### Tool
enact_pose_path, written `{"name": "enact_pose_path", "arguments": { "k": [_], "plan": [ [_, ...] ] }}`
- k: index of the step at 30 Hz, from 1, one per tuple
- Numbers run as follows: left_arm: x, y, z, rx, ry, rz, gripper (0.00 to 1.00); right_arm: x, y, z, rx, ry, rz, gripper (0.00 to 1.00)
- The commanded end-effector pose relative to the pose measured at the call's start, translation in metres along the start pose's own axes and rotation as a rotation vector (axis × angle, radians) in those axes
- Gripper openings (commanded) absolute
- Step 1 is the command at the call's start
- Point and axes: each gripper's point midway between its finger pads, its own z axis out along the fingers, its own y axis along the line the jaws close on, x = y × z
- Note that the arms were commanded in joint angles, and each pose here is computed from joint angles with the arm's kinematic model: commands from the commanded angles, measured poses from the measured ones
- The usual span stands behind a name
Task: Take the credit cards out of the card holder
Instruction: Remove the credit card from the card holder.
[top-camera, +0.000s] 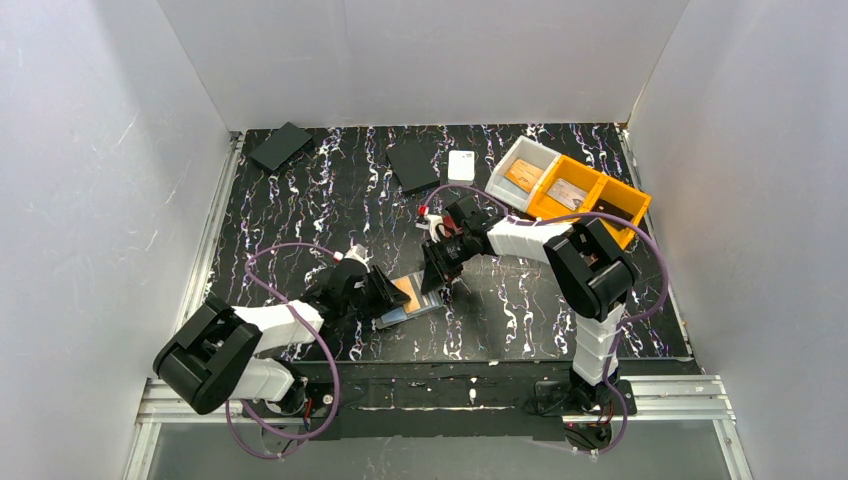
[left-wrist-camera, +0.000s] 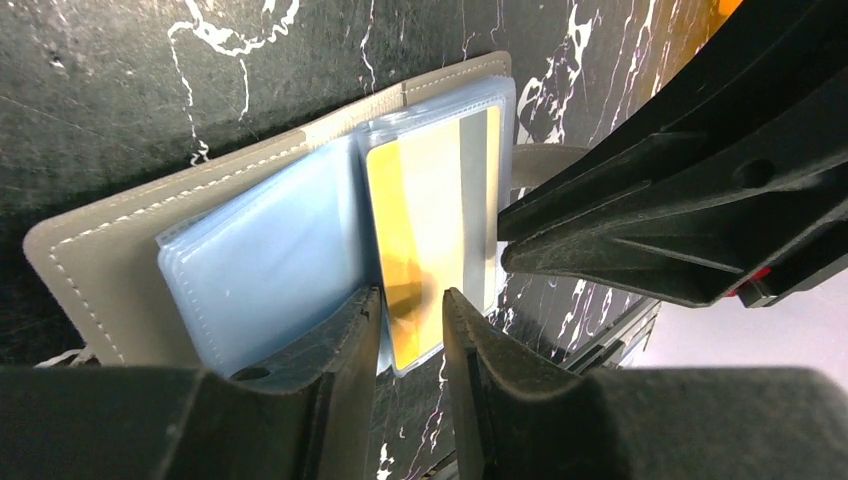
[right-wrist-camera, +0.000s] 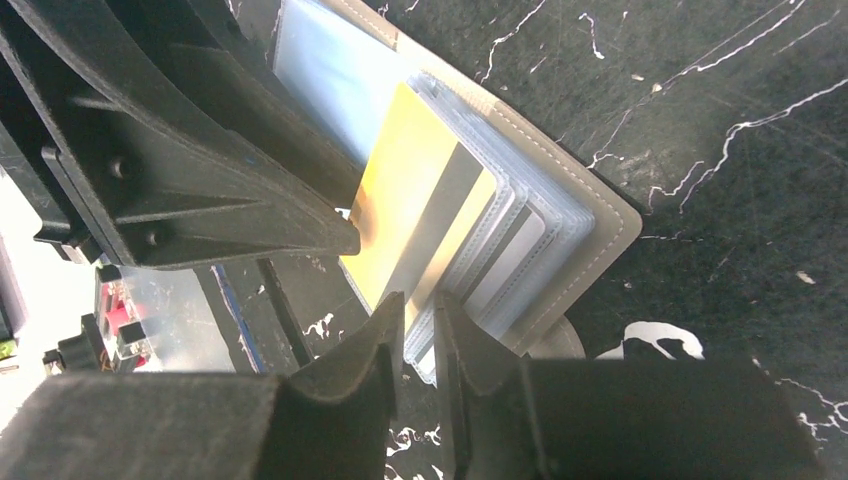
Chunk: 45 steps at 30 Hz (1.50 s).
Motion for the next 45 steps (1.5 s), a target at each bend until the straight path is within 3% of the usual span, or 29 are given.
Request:
{"name": "enact_pose_path", "arguments": {
  "k": [1, 11, 19, 26, 34, 45],
  "plan": [
    [-0.009, -0.005, -0.003, 0.037, -0.040, -0.024, 0.26, 0.026, -0.014, 0.014, 0.028, 0.066, 0.042, 0.24],
    [-0.006, -0.006, 0.001, 0.065, -0.015, -0.034, 0.21, 0.024, -0.013, 0.012, 0.040, 0.058, 0.028, 0.10],
    [-0.001, -0.003, 0.003, 0.076, 0.025, 0.015, 0.20, 0.022, -0.014, 0.007, 0.067, 0.053, -0.008, 0.11],
    [0.022, -0.003, 0.013, 0.112, 0.204, 0.108, 0.03, 0.008, -0.001, -0.016, 0.101, -0.011, -0.124, 0.26],
    [0.030, -0.008, 0.020, 0.154, 0.276, 0.136, 0.00, -0.001, 0.019, -0.051, 0.029, -0.154, -0.166, 0.36],
    [0.025, -0.013, 0.018, 0.154, 0.243, 0.108, 0.00, 0.011, -0.008, -0.036, 0.064, -0.152, 0.022, 0.14]
  ]
}}
